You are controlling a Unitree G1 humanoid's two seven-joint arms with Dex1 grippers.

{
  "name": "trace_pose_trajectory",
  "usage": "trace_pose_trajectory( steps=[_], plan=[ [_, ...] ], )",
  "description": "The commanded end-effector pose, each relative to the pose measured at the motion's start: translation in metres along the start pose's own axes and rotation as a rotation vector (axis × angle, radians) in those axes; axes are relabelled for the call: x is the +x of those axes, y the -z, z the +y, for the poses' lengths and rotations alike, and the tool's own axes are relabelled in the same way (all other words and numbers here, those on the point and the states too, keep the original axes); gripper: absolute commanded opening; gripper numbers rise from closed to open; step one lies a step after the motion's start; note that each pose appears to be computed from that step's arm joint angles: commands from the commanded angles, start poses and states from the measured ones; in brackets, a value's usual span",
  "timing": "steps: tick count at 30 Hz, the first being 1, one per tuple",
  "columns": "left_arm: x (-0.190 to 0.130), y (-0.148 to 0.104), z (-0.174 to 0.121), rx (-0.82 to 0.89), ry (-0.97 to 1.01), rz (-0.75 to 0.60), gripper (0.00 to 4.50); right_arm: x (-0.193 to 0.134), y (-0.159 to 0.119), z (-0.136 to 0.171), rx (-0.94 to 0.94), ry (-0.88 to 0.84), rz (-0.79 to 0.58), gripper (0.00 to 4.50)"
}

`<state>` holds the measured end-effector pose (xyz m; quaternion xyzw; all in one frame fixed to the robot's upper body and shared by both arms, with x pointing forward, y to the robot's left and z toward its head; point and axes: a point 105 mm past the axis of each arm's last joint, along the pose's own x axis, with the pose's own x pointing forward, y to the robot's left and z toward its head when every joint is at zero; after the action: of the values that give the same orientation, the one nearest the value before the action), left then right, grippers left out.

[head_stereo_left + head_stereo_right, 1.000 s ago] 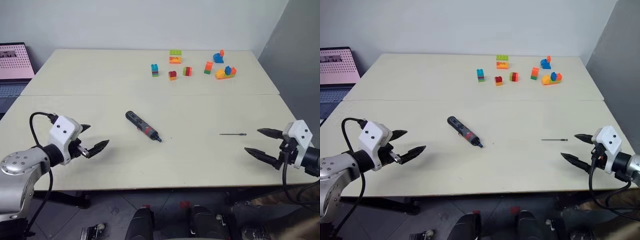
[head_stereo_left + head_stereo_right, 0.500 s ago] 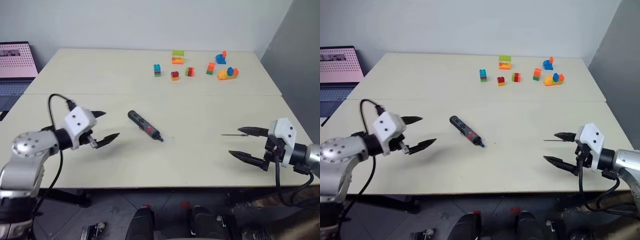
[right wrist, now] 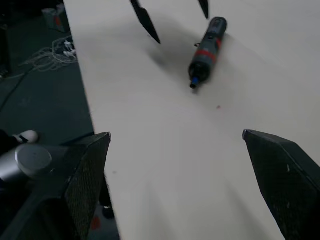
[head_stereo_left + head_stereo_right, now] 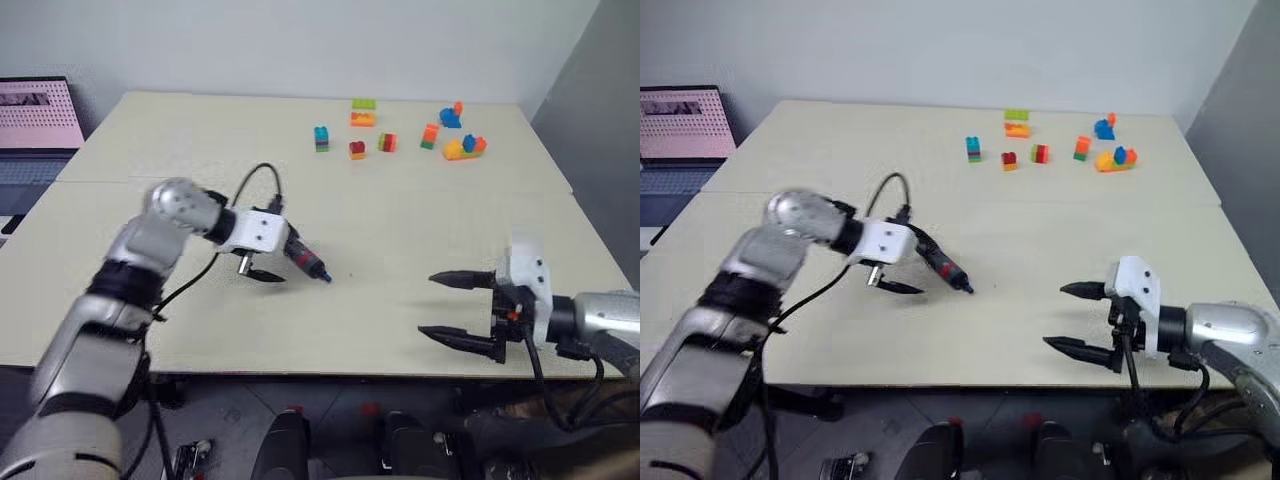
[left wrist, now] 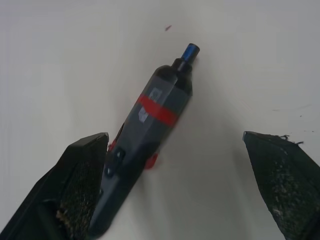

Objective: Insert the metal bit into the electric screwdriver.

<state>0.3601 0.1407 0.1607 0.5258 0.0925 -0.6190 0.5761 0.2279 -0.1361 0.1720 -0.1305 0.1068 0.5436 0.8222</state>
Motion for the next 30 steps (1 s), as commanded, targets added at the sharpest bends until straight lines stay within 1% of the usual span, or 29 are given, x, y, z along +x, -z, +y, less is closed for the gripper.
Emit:
trace_pose_trajectory(
  steps=[1,5,8,13,18,25,27,28,30],
  plan=[
    [0.010,-0.006,0.012,0.102,0.059,0.023,4.50,0.001,-0.013,0.008,-0.022,-0.022,-0.031,4.44],
    [0.022,-0.007,0.018,0.156,0.117,0.055,4.50,0.001,-0.015,0.014,-0.023,-0.046,-0.034,4.44],
    [0.030,-0.007,0.021,0.185,0.147,0.086,4.50,-0.005,-0.019,0.015,-0.058,-0.037,-0.027,4.44],
    [0.038,-0.007,0.019,0.192,0.179,0.088,4.50,-0.018,-0.027,0.016,-0.079,-0.010,-0.035,4.44],
    [0.045,-0.008,0.018,0.196,0.195,0.080,4.50,-0.023,-0.026,0.016,-0.078,0.017,-0.025,4.44],
    [0.052,-0.003,0.014,0.225,0.235,0.134,4.50,-0.023,-0.024,0.018,-0.072,0.024,-0.023,4.44],
    [0.054,-0.003,0.012,0.228,0.245,0.136,4.14,-0.023,-0.023,0.018,-0.071,0.025,-0.022,4.50],
    [0.056,-0.003,0.011,0.231,0.253,0.139,4.06,-0.022,-0.023,0.018,-0.070,0.026,-0.022,4.50],
    [0.057,-0.001,0.009,0.246,0.270,0.159,3.56,-0.022,-0.023,0.019,-0.070,0.027,-0.021,4.50]
  ],
)
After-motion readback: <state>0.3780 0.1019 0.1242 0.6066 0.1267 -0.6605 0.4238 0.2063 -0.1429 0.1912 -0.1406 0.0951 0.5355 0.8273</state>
